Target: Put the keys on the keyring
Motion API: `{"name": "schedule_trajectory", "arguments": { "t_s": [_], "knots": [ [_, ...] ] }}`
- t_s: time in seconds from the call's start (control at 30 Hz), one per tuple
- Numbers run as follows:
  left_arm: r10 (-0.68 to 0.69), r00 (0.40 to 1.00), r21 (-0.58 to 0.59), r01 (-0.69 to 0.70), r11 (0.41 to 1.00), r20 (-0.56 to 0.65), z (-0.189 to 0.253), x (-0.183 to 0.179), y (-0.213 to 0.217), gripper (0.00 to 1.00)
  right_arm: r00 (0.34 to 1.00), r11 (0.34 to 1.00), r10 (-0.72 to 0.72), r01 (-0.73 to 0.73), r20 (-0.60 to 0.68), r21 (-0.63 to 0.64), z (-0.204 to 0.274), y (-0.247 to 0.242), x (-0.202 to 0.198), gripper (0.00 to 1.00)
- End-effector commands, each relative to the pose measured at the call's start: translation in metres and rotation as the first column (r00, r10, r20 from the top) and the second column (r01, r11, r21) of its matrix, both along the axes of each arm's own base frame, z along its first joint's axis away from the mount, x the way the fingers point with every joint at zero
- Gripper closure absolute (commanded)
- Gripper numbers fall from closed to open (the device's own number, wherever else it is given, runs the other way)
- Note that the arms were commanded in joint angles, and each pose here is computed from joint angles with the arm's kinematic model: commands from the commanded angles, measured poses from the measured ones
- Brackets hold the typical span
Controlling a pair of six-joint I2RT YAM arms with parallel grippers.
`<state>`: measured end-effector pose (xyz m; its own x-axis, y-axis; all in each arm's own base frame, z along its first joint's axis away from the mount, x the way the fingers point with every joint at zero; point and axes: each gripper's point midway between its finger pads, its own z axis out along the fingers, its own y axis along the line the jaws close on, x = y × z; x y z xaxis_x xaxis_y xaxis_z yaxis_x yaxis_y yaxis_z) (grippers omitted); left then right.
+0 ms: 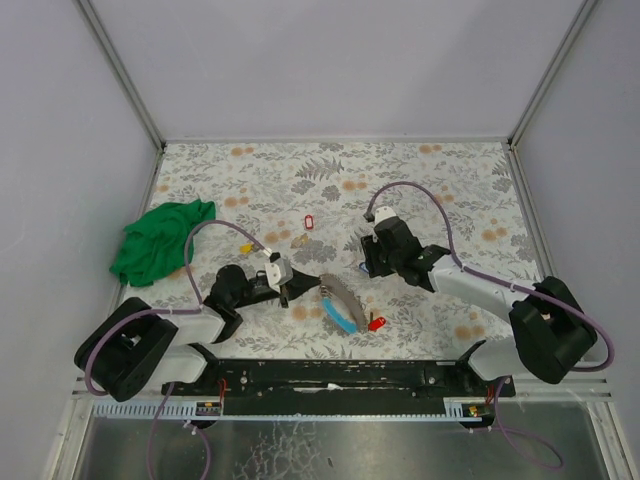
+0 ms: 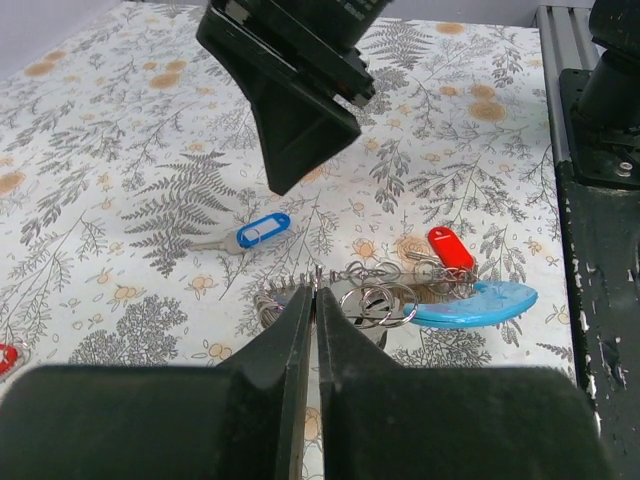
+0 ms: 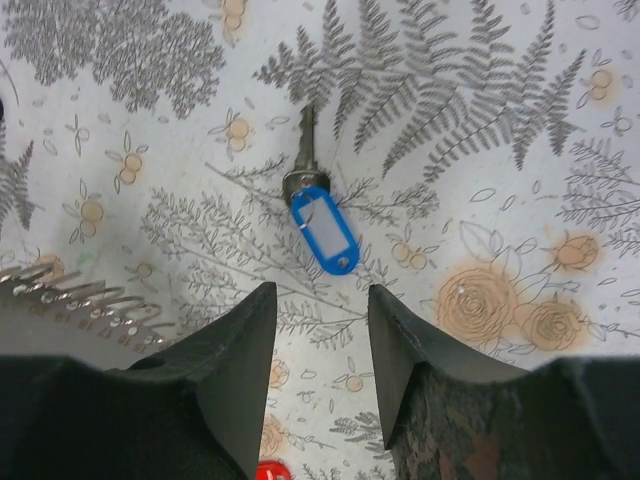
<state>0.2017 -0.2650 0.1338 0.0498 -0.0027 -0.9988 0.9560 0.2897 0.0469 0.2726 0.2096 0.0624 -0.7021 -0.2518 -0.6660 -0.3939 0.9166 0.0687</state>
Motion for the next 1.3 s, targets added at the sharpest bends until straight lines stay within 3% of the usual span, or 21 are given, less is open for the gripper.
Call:
{"name": "schedule_trajectory", "arguments": {
  "t_s": [0.0, 0.27, 0.47, 0.73, 1.07, 1.27],
  "knots": [
    [-0.008, 0.986, -0.078, 0.021, 0.997, 0.168, 0.036, 0.004, -0.004, 1.00, 1.000, 0.998, 0.013, -0.014, 0.015, 0.069, 0.005, 0.001, 0.012, 0.52],
    [0.033, 0.979, -0.110, -0.011, 0.994, 0.200, 0.047, 0.003, 0.004, 1.00, 1.000, 0.998, 0.019, -0.018, -0.020, 0.066, -0.011, 0.008, 0.032, 0.60],
    [0.115, 0.960, -0.191, -0.066, 0.979, 0.257, 0.084, 0.021, 0.015, 1.00, 1.000, 0.999, 0.005, -0.005, -0.001, 0.043, -0.010, 0.010, 0.046, 0.65],
    [0.043, 0.964, -0.185, 0.007, 0.983, 0.263, 0.097, 0.028, 0.006, 1.00, 0.999, 0.999, -0.037, 0.036, 0.033, 0.033, -0.008, 0.005, 0.058, 0.65],
    [-0.036, 0.981, -0.147, 0.065, 0.987, 0.190, 0.068, 0.003, 0.007, 1.00, 0.993, 0.997, -0.072, 0.068, -0.092, -0.048, -0.046, -0.010, 0.038, 0.71],
    [-0.089, 0.981, -0.128, 0.112, 0.985, 0.171, 0.058, -0.010, 0.004, 1.00, 0.977, 0.998, -0.043, 0.052, -0.207, 0.034, -0.055, 0.000, 0.002, 0.73]
  ]
}}
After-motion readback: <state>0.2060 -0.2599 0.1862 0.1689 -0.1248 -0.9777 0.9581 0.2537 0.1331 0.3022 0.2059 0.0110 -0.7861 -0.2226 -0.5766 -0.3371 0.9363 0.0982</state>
